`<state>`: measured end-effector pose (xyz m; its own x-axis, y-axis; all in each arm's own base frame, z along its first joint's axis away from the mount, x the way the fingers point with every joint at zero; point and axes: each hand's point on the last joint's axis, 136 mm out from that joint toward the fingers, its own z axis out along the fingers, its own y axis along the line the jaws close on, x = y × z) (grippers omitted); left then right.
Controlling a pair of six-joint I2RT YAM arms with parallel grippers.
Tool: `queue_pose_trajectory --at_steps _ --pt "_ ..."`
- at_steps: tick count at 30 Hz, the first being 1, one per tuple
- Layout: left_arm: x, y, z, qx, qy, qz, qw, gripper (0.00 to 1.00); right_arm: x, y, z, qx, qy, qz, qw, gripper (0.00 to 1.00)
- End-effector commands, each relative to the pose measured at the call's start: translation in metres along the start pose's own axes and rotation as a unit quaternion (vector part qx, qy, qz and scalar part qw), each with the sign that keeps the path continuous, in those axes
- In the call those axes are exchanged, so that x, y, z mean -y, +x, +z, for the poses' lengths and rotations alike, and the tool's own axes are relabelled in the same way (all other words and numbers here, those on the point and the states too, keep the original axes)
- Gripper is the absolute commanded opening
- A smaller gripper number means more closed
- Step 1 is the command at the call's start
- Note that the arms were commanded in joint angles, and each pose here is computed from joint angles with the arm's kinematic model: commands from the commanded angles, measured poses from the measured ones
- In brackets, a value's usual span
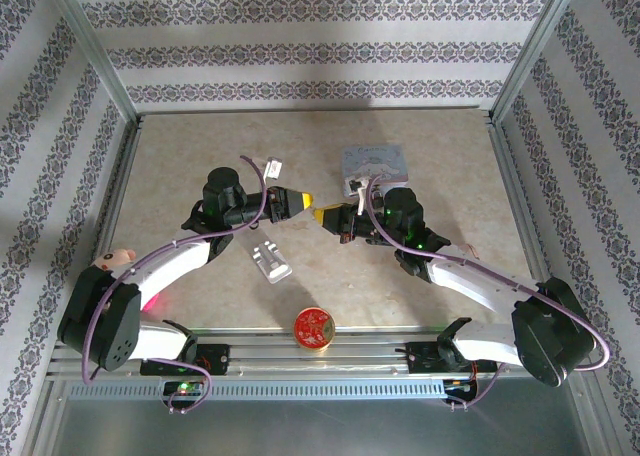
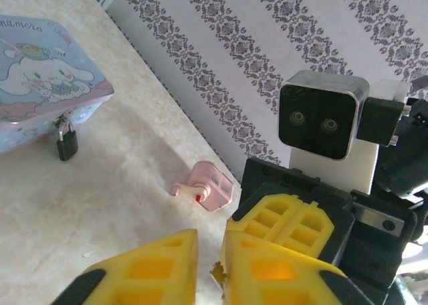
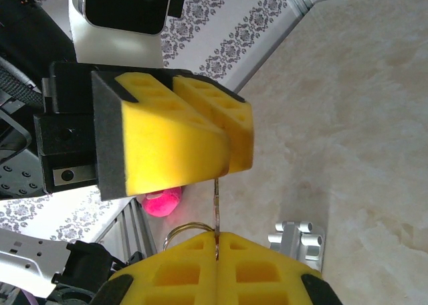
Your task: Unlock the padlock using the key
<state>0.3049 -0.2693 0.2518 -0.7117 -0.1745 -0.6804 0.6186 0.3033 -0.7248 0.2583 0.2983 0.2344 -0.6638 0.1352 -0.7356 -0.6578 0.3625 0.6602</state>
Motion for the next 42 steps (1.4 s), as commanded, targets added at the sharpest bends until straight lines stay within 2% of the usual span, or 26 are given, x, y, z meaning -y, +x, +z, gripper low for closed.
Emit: queue_pose_trajectory --at_steps 1,5,7,11,15,18,23,28,36,42 --pt "0.011 -0.003 0.004 0.002 0.026 0.013 1.0 0.13 -0.005 -0.008 0.0 0.01 -0.016 -0.005 1.0 0.0" --pt "0.011 -0.004 0.004 0.0 0.029 0.011 1.0 0.07 -0.004 -0.01 0.0 0.013 -0.012 -0.005 1.0 0.0" --pt "0.012 -0.004 0.004 0.0 0.028 0.011 1.0 0.01 -0.001 -0.011 -0.001 0.015 -0.004 -0.002 1.0 0.01" --pt "0.009 -0.008 0.0 0.009 0.001 0.015 1.0 0.0 0.01 -0.011 -0.006 0.021 0.03 0.008 0.999 0.31" --pt "-0.002 -0.012 -0.01 0.018 -0.067 0.024 0.997 0.0 0.021 -0.013 -0.015 0.038 0.065 0.015 0.997 0.42" --pt "-0.006 -0.015 -0.018 0.018 -0.105 0.036 0.994 0.0 0.024 -0.015 -0.021 0.052 0.081 0.022 0.995 0.44" --pt "0.001 -0.017 -0.019 0.026 -0.094 0.044 0.994 0.0 0.016 -0.023 -0.021 0.066 0.064 0.046 0.995 0.47" --pt "-0.001 -0.021 -0.02 0.042 -0.098 0.021 0.994 0.0 0.009 -0.022 -0.012 0.045 0.053 0.042 0.997 0.43" --pt "-0.016 -0.024 -0.024 0.048 -0.146 -0.035 0.988 0.0 0.023 -0.011 0.002 0.014 0.171 -0.027 0.985 0.41" --pt "-0.036 -0.016 -0.037 0.026 -0.234 -0.104 0.966 0.0 0.024 -0.018 0.0 0.01 0.26 -0.124 0.958 0.43"
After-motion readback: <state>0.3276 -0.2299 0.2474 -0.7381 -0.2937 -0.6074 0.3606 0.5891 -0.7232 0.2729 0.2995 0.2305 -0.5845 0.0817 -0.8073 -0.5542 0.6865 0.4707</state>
